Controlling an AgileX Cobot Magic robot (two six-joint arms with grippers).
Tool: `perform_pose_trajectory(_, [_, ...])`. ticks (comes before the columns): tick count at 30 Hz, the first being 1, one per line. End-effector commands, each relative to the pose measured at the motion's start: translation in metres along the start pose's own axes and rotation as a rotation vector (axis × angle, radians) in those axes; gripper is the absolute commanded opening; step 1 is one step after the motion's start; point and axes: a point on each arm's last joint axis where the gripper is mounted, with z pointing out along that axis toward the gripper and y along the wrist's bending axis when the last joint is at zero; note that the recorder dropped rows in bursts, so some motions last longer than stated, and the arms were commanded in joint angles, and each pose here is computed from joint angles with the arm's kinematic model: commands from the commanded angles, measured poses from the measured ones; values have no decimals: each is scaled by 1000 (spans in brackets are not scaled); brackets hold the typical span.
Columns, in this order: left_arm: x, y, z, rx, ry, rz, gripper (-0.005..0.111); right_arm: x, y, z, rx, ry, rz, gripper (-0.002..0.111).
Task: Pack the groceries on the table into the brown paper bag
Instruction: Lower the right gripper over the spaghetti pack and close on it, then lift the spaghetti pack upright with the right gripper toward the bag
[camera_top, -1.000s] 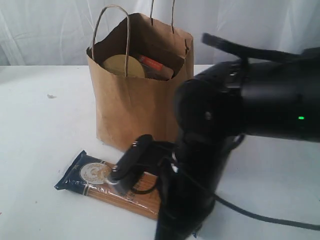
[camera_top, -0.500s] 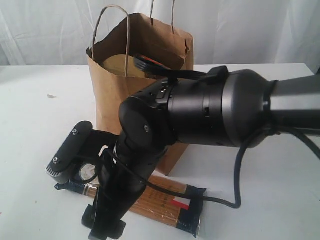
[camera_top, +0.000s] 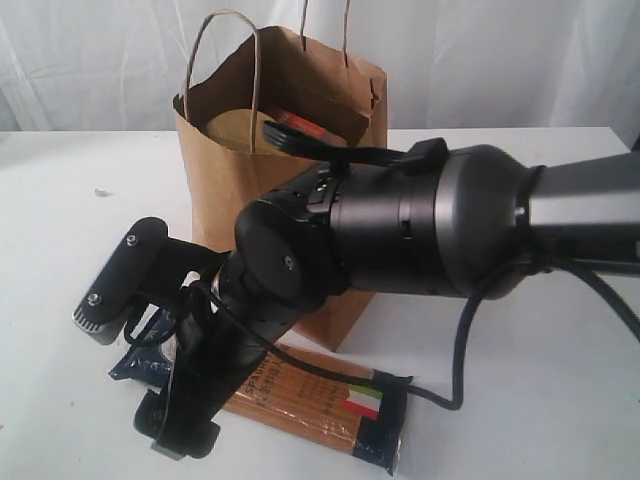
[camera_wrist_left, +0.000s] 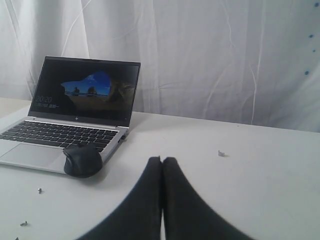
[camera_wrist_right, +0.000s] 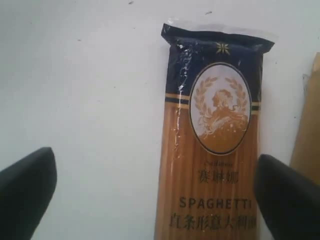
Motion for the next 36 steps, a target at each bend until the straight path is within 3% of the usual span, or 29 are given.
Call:
perform_pose_trajectory(1, [-1, -1, 0, 16, -11, 5, 0, 0, -1, 3, 6, 0, 39, 102])
perform_pose_trajectory(3, [-1, -1, 0, 16, -11, 5, 0, 0, -1, 4, 2, 15, 100, 102])
perform_pose_trajectory(7, [-1, -1, 0, 16, -11, 5, 0, -7, -4, 10, -18, 118, 65, 102])
perform_pose_trajectory(16, [-1, -1, 0, 16, -11, 5, 0, -25, -21, 43, 52, 148, 8, 102])
perform_pose_trajectory(19, [-1, -1, 0, 16, -11, 5, 0, -21, -30, 58, 81, 183, -17, 102])
perform_pose_trajectory(24, [-1, -1, 0, 16, -11, 5, 0, -10, -46, 76, 84, 250, 69, 102])
perform_pose_trajectory(36, [-1, -1, 0, 16, -11, 5, 0, -2, -43, 91, 50, 291, 16, 102])
